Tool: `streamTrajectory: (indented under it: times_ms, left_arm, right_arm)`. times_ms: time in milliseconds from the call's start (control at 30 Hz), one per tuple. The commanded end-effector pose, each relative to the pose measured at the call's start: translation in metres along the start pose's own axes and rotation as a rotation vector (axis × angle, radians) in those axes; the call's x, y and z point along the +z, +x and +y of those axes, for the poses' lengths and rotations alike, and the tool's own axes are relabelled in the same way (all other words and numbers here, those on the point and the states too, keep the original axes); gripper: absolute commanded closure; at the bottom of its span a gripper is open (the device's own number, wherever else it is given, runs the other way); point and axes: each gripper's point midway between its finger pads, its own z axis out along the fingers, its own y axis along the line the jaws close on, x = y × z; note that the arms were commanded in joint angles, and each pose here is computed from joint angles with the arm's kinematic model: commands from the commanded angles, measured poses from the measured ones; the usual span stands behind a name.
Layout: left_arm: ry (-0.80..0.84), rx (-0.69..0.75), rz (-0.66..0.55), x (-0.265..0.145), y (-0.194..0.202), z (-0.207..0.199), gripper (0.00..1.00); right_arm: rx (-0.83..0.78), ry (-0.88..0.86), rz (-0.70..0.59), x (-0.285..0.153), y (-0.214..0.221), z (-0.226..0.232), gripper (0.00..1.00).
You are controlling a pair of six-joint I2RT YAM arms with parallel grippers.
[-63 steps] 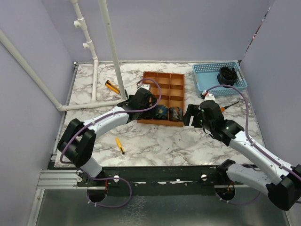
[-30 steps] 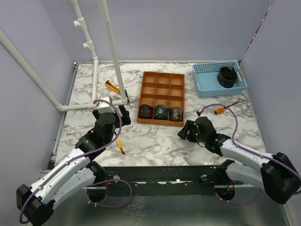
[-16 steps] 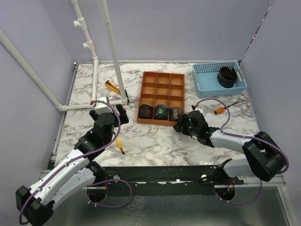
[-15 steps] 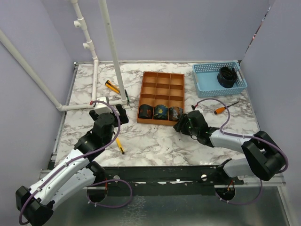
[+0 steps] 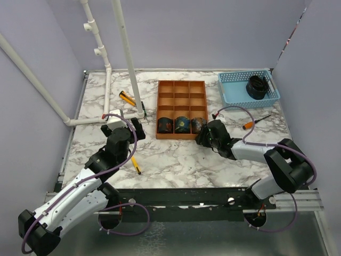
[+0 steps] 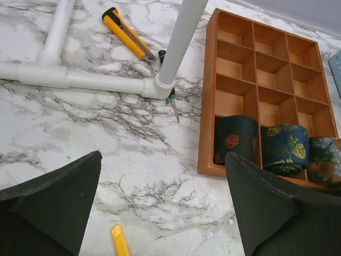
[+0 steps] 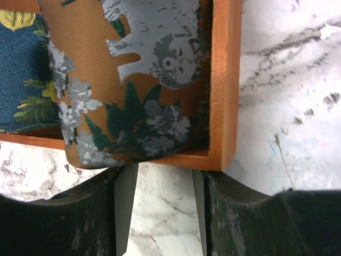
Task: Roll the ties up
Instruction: Move the storage box to the center of the board, then reset both arms
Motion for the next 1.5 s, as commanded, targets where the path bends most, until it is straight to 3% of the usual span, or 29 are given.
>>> streamTrajectory:
  times_ms: [0,433,567,700,900,1100,1167,1300,1467]
  left_arm:
    - [-0.032,-0.009,-0.018,-0.002,-0.004,0.007,0.01]
    - [-0.028,0.006,0.001,0.001,-0.001,0.004,0.01]
    - [-0.029,0.002,-0.006,0.0,-0.002,0.005,0.01]
    - [-0.017,0.002,-0.006,-0.001,-0.003,0.003,0.01]
    - [-0.033,-0.011,-0.022,-0.002,-0.01,0.005,0.01]
    - [-0.096,-0.066,-0.055,-0.001,-0.023,0.01,0.01]
    - [-0.119,-0.074,-0.055,0.002,-0.026,0.009,0.01]
    - [-0.171,-0.107,-0.042,0.009,-0.028,0.006,0.01]
    - [-0.215,-0.111,0.017,0.015,-0.008,0.01,0.01]
  right_arm:
    - [0.006,0.038,-0.026,0.017,-0.011,0.0,0.51]
    - [0.043,-0.043,-0.003,0.05,-0.041,0.03,0.48]
    - [-0.055,-0.149,0.017,0.027,-0.042,0.045,0.44]
    - [-0.151,-0.27,0.036,-0.027,-0.041,0.059,0.38]
    - [-0.19,-0.164,-0.137,-0.115,-0.08,0.034,0.26]
    - [0.003,-0.097,-0.363,-0.174,-0.12,0.018,0.18]
    - [0.133,-0.041,-0.44,-0.185,-0.131,0.003,0.01]
    - [0.179,0.009,-0.567,-0.198,-0.144,-0.015,0.0]
    - [0.018,0.046,-0.608,-0.197,-0.147,-0.022,0.0]
